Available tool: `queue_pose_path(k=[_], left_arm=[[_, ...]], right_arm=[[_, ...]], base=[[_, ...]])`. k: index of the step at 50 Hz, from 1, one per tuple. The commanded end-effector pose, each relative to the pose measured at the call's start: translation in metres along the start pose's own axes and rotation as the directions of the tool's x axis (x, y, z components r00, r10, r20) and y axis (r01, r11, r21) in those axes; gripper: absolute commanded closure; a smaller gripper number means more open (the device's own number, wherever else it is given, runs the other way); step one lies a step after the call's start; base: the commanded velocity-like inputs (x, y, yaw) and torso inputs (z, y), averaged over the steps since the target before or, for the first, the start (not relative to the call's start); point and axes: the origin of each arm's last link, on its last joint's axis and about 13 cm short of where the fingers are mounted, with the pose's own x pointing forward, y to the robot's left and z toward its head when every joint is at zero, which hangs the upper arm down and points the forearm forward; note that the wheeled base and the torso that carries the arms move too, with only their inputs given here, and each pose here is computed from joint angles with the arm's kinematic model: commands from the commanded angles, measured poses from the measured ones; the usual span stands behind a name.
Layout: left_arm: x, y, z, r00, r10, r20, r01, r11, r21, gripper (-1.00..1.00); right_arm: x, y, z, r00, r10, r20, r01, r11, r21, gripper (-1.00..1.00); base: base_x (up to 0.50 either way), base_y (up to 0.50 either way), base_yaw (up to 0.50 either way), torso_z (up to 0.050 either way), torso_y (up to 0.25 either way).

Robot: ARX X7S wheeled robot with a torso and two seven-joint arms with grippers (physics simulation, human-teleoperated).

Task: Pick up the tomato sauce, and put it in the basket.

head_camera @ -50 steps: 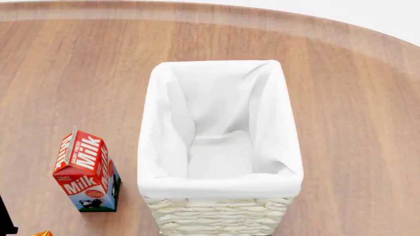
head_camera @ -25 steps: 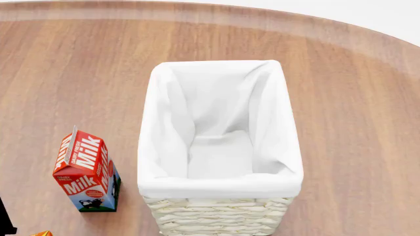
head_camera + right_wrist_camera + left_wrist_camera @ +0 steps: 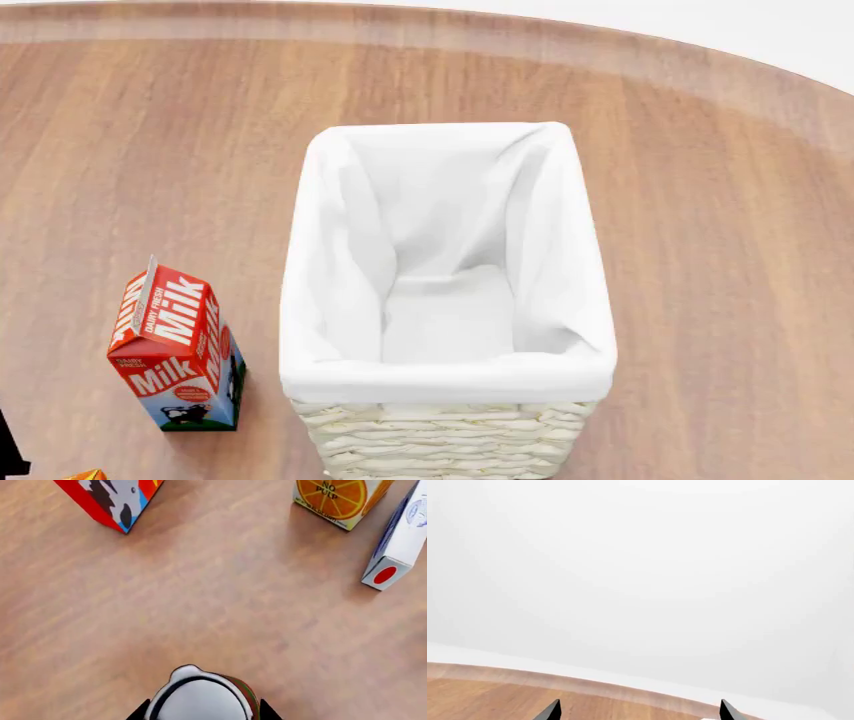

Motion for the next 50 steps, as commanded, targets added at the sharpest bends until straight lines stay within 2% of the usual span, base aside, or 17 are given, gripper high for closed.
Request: queue_pose_path(k=[1,17,31,45,50], left_arm=[[0.0,0.0,0.0,1.0,-0.001,0.0,0.001,1.0,-0.001,-1.0],[0.0,-0.001,0.0,1.0,-0.003,-0.001,0.003,1.0,0.0,-1.0],[-0.001,-0.001,0.001,1.0,-0.005,0.001,0.005,1.0,0.0,-1.0],[-0.001,-0.001,0.001,1.0,-0.005,0.003,0.005,1.0,0.0,-1.0],[-0.001,-0.001,0.001,1.0,-0.004,0.002,0.004,1.0,0.002,-1.0]], right_arm=[[0.001,0.004,-0.006,1.0,0.025,-0.017,-0.025,1.0,0.012,1.0],[-0.004,0.003,-0.005,1.0,0.015,-0.006,-0.015,1.0,0.019,1.0],[-0.049,-0.003,0.011,0.981,-0.13,0.142,0.118,0.989,0.087,1.0],[-0.094,-0.002,0.016,0.926,-0.276,0.258,0.235,0.955,0.178,1.0],[-0.111,0.001,0.014,0.882,-0.344,0.321,0.273,0.93,0.246,1.0]], base=[[0.0,0.0,0.0,0.0,0.0],[0.0,0.0,0.0,0.0,0.0],[0.0,0.0,0.0,0.0,0.0],[0.0,0.0,0.0,0.0,0.0],[0.0,0.0,0.0,0.0,0.0]])
